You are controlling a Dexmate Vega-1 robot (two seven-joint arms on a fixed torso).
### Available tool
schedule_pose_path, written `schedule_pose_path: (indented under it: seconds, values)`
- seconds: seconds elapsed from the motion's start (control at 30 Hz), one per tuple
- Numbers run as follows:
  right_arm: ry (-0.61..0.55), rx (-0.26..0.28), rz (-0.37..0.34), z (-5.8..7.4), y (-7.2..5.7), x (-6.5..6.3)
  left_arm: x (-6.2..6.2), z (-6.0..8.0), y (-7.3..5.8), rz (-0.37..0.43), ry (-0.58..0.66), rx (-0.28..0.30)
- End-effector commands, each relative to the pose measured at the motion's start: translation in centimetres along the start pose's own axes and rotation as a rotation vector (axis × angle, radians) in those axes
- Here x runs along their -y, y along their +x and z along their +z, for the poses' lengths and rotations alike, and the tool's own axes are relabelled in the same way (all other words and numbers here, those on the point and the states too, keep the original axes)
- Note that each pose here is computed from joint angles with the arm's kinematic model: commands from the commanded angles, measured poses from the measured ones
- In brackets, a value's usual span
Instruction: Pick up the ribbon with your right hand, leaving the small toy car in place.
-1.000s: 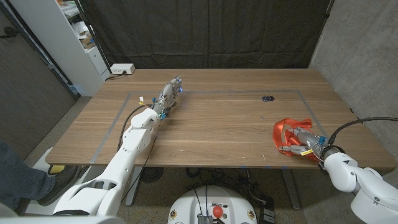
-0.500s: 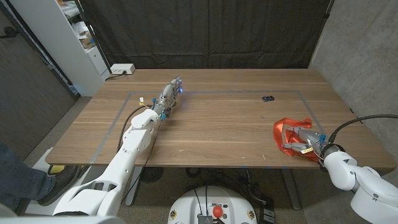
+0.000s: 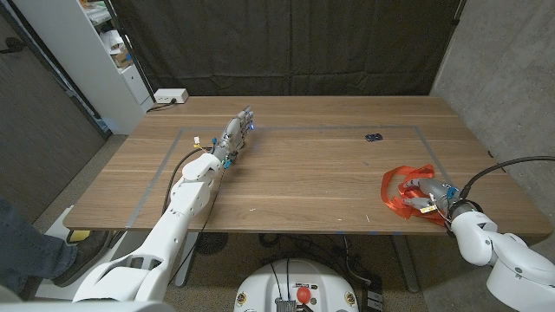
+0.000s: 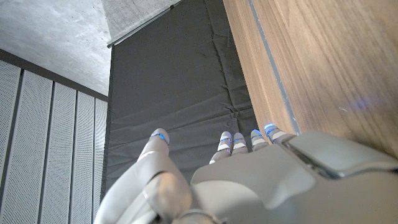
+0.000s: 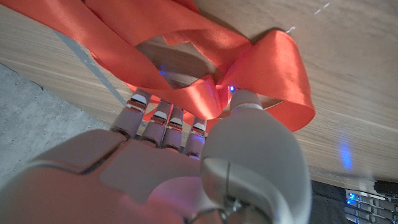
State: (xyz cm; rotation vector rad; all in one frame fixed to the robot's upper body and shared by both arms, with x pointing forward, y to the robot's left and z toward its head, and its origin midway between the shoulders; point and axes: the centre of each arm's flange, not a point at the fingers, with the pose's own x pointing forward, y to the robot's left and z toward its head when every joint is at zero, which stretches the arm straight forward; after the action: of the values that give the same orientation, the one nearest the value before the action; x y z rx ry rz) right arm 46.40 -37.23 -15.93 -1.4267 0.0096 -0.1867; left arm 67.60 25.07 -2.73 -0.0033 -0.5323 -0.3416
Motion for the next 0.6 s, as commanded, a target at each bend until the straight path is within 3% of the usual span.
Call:
schedule_pose_path:
  seconds: [0.03, 0.6]
  values:
    - [-0.061, -0.003, -0.049, 0.6, 0.1, 0.0, -0.2, 0.0, -0.6, 0.007, -0.007, 0.005]
    - [-0.111, 0.005, -0.135, 1.7, 0.3, 0.9, -0.4, 0.1, -0.5, 0.009, -0.013, 0.006]
